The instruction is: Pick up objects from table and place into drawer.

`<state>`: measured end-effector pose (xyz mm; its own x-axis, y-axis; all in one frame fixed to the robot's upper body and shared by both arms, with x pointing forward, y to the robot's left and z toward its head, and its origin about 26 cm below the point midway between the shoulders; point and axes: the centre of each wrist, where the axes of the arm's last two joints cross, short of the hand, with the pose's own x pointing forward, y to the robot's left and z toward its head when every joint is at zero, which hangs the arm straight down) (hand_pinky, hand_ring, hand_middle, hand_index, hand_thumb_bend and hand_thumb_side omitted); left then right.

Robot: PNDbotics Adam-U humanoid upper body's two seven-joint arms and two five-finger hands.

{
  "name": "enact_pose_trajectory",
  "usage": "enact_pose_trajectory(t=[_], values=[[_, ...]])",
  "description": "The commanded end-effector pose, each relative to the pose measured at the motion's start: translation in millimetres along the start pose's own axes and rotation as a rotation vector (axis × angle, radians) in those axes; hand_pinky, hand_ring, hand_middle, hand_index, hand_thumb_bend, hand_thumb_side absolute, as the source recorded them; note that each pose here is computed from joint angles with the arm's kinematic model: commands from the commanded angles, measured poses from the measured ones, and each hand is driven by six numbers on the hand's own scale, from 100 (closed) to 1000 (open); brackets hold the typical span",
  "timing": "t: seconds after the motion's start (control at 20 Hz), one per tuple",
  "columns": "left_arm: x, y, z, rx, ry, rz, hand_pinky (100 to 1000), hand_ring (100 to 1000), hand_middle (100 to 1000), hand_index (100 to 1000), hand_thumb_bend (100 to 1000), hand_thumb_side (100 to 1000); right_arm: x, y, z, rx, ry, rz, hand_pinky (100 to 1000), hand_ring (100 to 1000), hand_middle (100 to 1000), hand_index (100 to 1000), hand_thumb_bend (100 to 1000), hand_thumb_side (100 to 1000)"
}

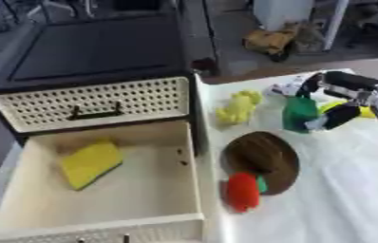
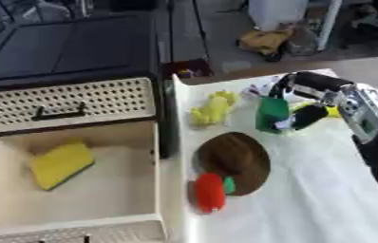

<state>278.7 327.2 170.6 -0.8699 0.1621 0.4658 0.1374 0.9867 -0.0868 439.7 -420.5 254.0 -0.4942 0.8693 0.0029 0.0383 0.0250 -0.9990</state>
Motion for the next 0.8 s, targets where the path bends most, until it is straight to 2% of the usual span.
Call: enact_pose_trajectory(t=[0.05, 0.3, 0.35, 0.4, 0.55, 0.8], values=[[6.3, 3.4, -6.1, -0.011, -0.021, -0.017, 561, 640, 731, 996, 100, 1000, 2.6, -37.3, 10.8, -0.098, 0.002, 0.018, 724, 816, 491, 528, 446, 548], [7.0, 4.2, -7.0, -0.011, -0.022, -0.017, 562, 641, 731, 996, 100, 1000, 16.1, -55.7, 13.3, -0.157, -0.024, -0.014, 722, 815, 490, 526, 442, 556], [7.0, 4.2, -7.0, -0.011, -0.022, -0.016, 563, 641, 731, 996, 100, 1000, 18.3, -57.4, 12.5, -0.162, -0.030, -0.018, 718, 811, 501, 524, 1000, 1000], [7.3, 4.4, -8.0, -0.014, -0.021, -0.015, 565, 645, 731, 995, 100, 1000, 23.2, -64.5, 10.5, -0.180, -0.056, -0.006, 718, 811, 490, 525, 428, 593], [8.4, 5.5, -9.3, -0.016, -0.013, -0.011, 566, 647, 730, 995, 100, 1000, 38.0, -76.2, 8.3, -0.222, -0.149, 0.031, 719, 809, 492, 528, 409, 615], [9.7, 6.5, -11.7, -0.023, -0.004, 0.000, 571, 653, 731, 995, 100, 1000, 67.2, -85.7, 3.9, -0.254, -0.260, 0.032, 718, 806, 491, 526, 396, 641]])
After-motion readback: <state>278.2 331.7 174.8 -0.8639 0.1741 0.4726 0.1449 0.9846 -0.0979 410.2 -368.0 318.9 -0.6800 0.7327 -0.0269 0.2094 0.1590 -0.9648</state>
